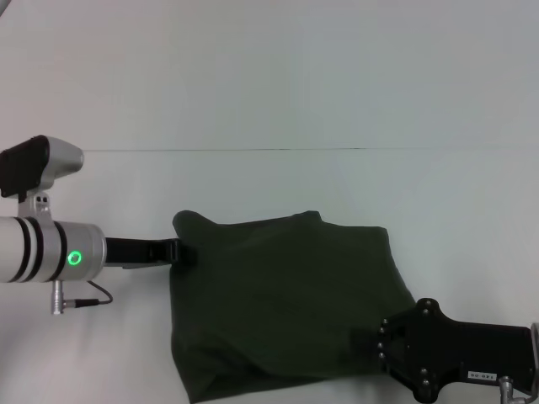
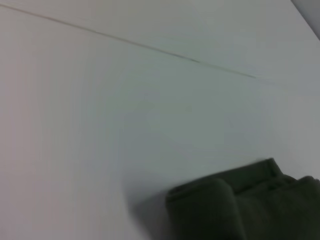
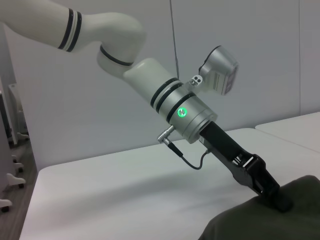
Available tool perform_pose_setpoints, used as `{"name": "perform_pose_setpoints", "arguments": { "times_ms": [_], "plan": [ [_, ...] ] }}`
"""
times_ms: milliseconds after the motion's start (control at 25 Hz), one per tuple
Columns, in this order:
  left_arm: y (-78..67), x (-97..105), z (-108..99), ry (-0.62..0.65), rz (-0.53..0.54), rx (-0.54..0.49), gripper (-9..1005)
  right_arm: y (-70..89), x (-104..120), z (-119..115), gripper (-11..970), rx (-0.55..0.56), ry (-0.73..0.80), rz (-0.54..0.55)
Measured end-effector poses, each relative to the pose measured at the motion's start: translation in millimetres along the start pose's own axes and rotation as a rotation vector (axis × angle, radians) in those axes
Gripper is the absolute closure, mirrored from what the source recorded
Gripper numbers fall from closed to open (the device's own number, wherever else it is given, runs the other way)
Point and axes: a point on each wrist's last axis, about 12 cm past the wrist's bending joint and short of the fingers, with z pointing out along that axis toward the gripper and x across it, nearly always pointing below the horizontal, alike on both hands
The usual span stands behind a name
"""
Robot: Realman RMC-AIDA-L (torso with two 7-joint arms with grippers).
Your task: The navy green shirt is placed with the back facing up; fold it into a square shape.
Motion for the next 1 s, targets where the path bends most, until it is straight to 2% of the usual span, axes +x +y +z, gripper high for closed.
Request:
{"name": "perform_pose_setpoints", "arguments": {
  "times_ms": [320, 600, 1000],
  "plan": [
    [16.6, -13, -13, -0.048, 0.007, -0.070, 943, -0.4, -1, 2, 935, -0.006, -0.001, -0.004],
    [18.3, -12, -12, -0.068, 0.000, -0.086, 930, -0.5, -1, 2, 922, -0.007, 0.000, -0.004],
    [17.1, -7, -18, -0.111, -0.004, -0.042, 911, -2.7, -2, 0, 903, 0.030, -0.044, 0.019]
  ]
}}
